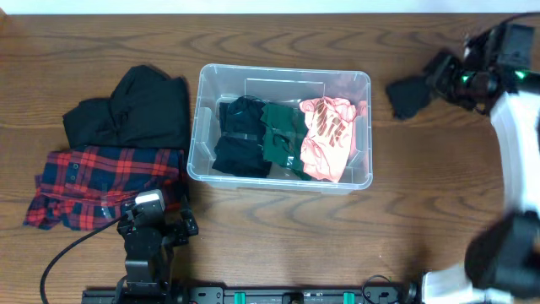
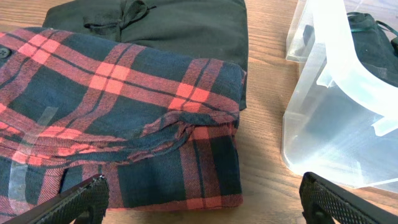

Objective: Pack container
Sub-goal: 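Move right gripper to the black folded item and grasp it, then carry the black item into the bin onto the navy garment, release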

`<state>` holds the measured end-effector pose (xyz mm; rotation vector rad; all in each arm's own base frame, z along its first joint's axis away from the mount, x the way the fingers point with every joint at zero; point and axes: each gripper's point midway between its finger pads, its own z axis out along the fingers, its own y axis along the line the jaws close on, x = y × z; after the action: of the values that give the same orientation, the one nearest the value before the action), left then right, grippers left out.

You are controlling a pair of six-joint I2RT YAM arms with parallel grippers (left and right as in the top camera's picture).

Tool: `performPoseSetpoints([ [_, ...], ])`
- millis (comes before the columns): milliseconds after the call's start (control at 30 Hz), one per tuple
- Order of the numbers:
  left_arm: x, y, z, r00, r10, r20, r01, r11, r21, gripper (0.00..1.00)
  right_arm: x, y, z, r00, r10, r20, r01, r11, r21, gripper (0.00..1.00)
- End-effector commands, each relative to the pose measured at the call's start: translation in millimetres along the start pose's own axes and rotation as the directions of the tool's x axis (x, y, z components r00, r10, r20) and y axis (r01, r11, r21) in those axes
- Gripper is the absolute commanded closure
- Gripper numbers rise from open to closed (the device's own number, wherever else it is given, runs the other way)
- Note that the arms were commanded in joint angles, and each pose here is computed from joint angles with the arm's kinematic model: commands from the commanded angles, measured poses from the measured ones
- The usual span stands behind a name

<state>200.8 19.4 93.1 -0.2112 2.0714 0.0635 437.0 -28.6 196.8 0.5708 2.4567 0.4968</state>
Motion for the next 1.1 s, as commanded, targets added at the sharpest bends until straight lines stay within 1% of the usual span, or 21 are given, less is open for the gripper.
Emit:
performPoseSetpoints([
  [0, 3.4, 1.9, 2.1, 1.0, 0.011, -0.004, -0.011, 1.0, -0.01, 0.02, 2.6, 63.2, -62.2, 0.979, -0.163, 0.122, 0.177, 0.978, -0.113, 0.97],
  [67, 3.4, 1.9, 2.1, 1.0, 0.011, -0.004, -0.011, 1.0, -0.01, 0.02, 13.0, 98.8, -90.3, 0.96, -0.22, 0.173, 0.252, 0.948, -0.196, 0.96],
  [133, 3.4, 1.9, 2.1, 1.0, 0.011, -0.004, -0.011, 1.0, -0.01, 0.02, 29.2, 128.4, -109.2, 0.944, -0.266, 0.195, 0.311, 0.913, -0.264, 0.96],
  [200, 3.4, 1.9, 2.1, 1.0, 0.011, -0.004, -0.011, 1.0, -0.01, 0.02, 49.4, 154.6, -119.1, 0.938, -0.295, 0.185, 0.342, 0.88, -0.331, 0.97],
  [267, 3.5, 2.0, 2.1, 1.0, 0.011, -0.004, -0.012, 1.0, -0.01, 0.02, 75.3, 183.2, -120.3, 0.934, -0.326, 0.148, 0.357, 0.843, -0.401, 0.98],
  [400, 3.4, 1.9, 2.1, 1.0, 0.011, -0.004, -0.011, 1.0, -0.01, 0.02, 129.0, 237.7, -103.8, 0.895, -0.438, 0.087, 0.417, 0.753, -0.509, 0.98],
  [533, 3.4, 1.9, 2.1, 1.0, 0.011, -0.004, -0.011, 1.0, -0.01, 0.02, 170.5, 280.9, -72.0, 0.865, -0.5, 0.045, 0.431, 0.693, -0.578, 0.97],
  [600, 3.5, 2.0, 2.1, 1.0, 0.011, -0.004, -0.011, 1.0, -0.01, 0.02, 185.6, 296.3, -53.1, 0.855, -0.518, 0.03, 0.43, 0.675, -0.6, 0.91],
  [633, 3.4, 1.9, 2.1, 1.0, 0.011, -0.004, -0.011, 1.0, -0.01, 0.02, 193.1, 302.9, -42.4, 0.848, -0.53, 0.025, 0.433, 0.664, -0.609, 0.91],
  [700, 3.4, 1.9, 2.1, 1.0, 0.011, -0.004, -0.011, 1.0, -0.01, 0.02, 207.2, 310.6, -19.5, 0.836, -0.549, 0.006, 0.436, 0.656, -0.616, 0.91],
  [767, 3.4, 1.9, 2.1, 1.0, 0.011, -0.004, -0.011, 1.0, -0.01, 0.02, 219.0, 309.3, 7.7, 0.828, -0.56, -0.034, 0.427, 0.669, -0.608, 0.92],
  [867, 3.5, 2.0, 2.1, 1.0, 0.011, -0.004, -0.012, 1.0, -0.01, 0.02, 234.3, 295.0, 48.7, 0.809, -0.577, -0.108, 0.421, 0.699, -0.579, 0.91],
  [1000, 3.4, 1.9, 2.1, 1.0, 0.011, -0.004, -0.011, 1.0, -0.01, 0.02, 264.0, 273.3, 94.3, 0.748, -0.633, -0.2, 0.431, 0.693, -0.577, 0.91],
  [1067, 3.4, 1.9, 2.1, 1.0, 0.011, -0.004, -0.011, 1.0, -0.01, 0.02, 279.2, 255.5, 117.4, 0.724, -0.635, -0.268, 0.426, 0.718, -0.55, 0.9],
])
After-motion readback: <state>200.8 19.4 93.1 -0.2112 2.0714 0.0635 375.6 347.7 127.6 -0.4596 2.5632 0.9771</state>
